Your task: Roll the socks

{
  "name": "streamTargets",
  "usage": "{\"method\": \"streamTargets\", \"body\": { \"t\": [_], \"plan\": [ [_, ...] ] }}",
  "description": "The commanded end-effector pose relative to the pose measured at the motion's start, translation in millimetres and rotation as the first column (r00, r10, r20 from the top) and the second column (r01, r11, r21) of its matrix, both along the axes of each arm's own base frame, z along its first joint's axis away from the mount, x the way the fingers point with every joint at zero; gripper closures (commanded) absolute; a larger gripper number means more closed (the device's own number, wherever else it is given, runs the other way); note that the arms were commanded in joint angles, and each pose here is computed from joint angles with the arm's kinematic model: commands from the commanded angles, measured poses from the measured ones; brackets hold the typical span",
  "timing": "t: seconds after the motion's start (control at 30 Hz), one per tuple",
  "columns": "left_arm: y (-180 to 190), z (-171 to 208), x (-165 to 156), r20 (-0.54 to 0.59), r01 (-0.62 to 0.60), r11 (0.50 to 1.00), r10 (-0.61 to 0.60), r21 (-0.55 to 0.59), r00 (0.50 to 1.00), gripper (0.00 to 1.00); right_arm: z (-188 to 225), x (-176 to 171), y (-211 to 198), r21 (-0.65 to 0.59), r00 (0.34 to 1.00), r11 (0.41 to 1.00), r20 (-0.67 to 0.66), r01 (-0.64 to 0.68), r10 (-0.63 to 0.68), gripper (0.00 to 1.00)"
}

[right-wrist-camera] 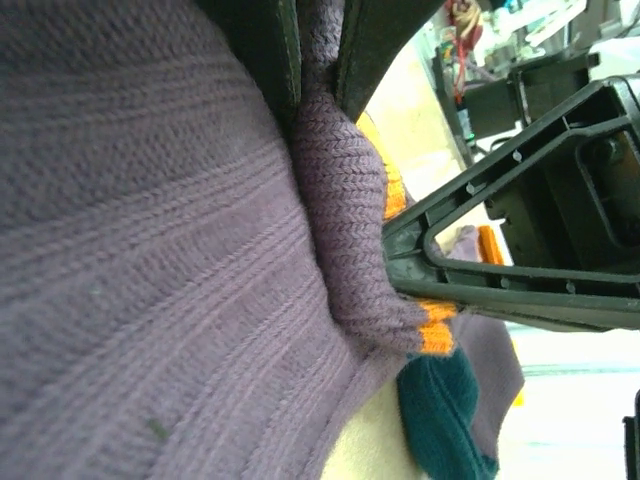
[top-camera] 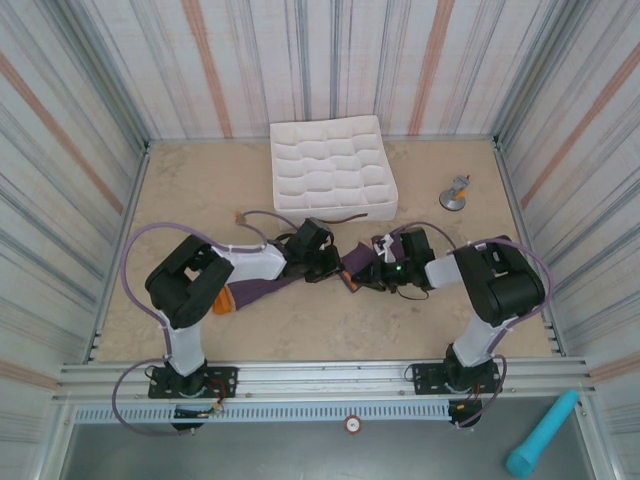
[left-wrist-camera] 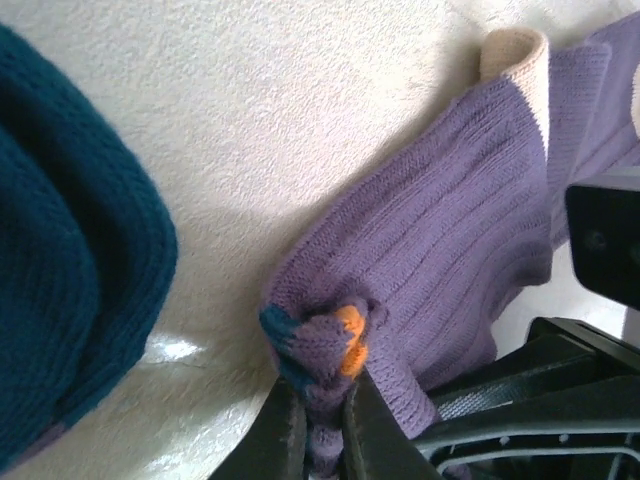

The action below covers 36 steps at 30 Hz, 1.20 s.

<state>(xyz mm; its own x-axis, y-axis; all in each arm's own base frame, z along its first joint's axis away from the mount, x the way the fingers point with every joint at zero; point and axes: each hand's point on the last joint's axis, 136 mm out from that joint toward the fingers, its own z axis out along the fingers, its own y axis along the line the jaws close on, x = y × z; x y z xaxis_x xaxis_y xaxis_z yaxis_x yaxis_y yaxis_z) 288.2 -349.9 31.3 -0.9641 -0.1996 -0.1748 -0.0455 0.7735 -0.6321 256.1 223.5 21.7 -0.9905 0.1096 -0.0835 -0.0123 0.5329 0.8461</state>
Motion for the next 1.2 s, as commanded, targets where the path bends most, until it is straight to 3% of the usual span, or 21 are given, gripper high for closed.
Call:
{"method": "streamTargets", "body": {
  "t": [0.0, 0.13, 0.27, 0.4, 0.67, 0.9, 1.17],
  "plan": [
    [29.0, -20.0, -11.9, -0.061, -0.009, 0.991, 0.018, 0.136, 0.998, 1.00, -14.4, -9.8, -21.5, -0.203, 0.999, 0.978, 0.037, 0.045, -0.039, 0.76],
    [35.5, -12.8, -14.4, -0.081, -0.004, 0.991, 0.015, 0.131, 0.997, 1.00, 6.2, -17.3, -21.4, -0.381, 0.978, 0.924, 0.200, 0.024, 0.057, 0.55],
    [41.6, -9.6, -15.8, -0.120, 0.016, 0.992, -0.001, 0.126, 0.993, 1.00, 27.7, -22.2, -18.8, -0.503, 0.931, 0.863, 0.337, 0.052, 0.141, 0.44],
    [44.6, -8.7, -18.4, -0.172, 0.055, 0.992, -0.034, 0.114, 0.984, 1.00, 48.6, -32.8, -11.7, -0.633, 0.824, 0.766, 0.491, 0.113, 0.284, 0.35],
    [47.1, -6.1, -16.2, -0.198, 0.073, 0.993, -0.053, 0.096, 0.979, 1.00, 66.2, -44.9, 11.5, -0.783, 0.612, 0.583, 0.574, 0.215, 0.545, 0.33],
    [46.9, -8.6, -17.5, -0.213, 0.082, 0.993, -0.061, 0.088, 0.975, 1.00, 51.5, -50.1, 47.3, -0.876, 0.446, 0.376, 0.478, 0.301, 0.757, 0.34],
    [46.1, -7.3, -16.8, -0.214, 0.094, 0.992, -0.074, 0.085, 0.974, 1.00, 33.3, -42.1, 60.0, -0.892, 0.406, 0.211, 0.379, 0.399, 0.831, 0.36]
  ]
}}
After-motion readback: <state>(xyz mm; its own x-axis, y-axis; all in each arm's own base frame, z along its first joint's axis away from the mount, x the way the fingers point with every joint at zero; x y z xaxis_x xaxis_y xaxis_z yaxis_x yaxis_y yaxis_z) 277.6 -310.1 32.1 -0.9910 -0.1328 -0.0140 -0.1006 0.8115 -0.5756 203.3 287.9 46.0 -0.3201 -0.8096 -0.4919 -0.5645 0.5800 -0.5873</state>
